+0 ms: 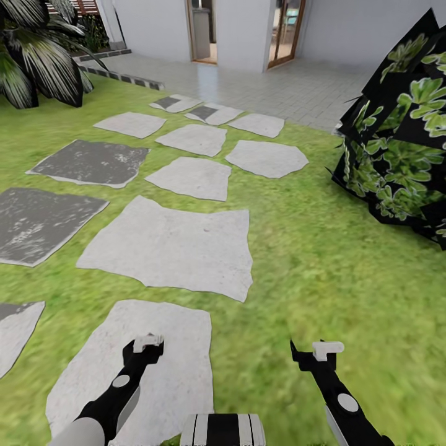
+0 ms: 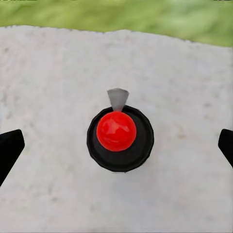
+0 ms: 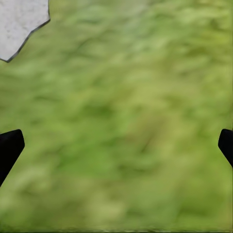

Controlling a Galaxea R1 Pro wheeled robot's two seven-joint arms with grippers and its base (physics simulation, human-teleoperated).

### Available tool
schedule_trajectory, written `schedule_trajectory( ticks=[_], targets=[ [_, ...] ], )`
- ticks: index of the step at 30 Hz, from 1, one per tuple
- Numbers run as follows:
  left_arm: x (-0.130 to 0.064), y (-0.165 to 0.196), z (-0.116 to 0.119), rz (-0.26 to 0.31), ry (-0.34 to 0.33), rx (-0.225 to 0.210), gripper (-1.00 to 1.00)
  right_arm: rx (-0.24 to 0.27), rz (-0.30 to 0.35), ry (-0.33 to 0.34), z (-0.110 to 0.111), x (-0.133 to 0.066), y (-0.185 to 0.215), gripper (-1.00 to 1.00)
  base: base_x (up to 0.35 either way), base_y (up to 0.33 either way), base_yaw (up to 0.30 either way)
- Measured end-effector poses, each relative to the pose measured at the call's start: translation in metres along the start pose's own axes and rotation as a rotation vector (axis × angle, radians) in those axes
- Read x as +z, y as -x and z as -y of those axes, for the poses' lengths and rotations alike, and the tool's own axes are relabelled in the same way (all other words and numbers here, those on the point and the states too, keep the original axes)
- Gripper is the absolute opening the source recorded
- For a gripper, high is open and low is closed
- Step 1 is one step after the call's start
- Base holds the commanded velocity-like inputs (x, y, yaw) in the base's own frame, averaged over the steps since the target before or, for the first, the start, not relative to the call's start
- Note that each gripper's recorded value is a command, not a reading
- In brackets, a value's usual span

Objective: In the garden, pick up the pesticide atomizer on the floor and spray pesticide onto both trees until each tree trunk is fully covered.

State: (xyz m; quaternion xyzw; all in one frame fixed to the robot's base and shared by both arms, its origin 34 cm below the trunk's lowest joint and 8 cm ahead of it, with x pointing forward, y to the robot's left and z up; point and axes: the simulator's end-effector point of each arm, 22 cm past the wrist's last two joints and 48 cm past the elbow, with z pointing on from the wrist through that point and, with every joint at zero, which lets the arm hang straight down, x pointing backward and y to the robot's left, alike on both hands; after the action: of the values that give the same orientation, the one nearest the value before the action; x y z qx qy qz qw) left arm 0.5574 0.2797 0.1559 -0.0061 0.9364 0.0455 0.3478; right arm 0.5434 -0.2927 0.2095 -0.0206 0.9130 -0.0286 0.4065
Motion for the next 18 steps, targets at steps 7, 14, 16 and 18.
schedule_trajectory(
  ticks=[7, 14, 16, 18],
  targets=[
    [0.000, -0.005, -0.001, 0.025, 0.001, 0.002, 1.00, -0.001, -0.017, 0.001, -0.001, 0.001, -0.009, 1.00, 0.000, 0.000, 0.000],
    [0.000, -0.019, -0.002, 0.007, 0.002, 0.006, 1.00, -0.002, -0.035, 0.002, -0.001, 0.003, -0.019, 1.00, 0.000, 0.000, 0.000],
    [0.001, -0.026, -0.002, -0.004, 0.001, 0.007, 1.00, -0.002, -0.046, 0.003, -0.002, 0.004, -0.025, 1.00, 0.000, 0.000, 0.000],
    [0.002, -0.032, -0.002, -0.012, 0.001, 0.008, 1.00, -0.002, -0.056, 0.003, -0.002, 0.005, -0.031, 1.00, 0.000, 0.000, 0.000]
  ],
)
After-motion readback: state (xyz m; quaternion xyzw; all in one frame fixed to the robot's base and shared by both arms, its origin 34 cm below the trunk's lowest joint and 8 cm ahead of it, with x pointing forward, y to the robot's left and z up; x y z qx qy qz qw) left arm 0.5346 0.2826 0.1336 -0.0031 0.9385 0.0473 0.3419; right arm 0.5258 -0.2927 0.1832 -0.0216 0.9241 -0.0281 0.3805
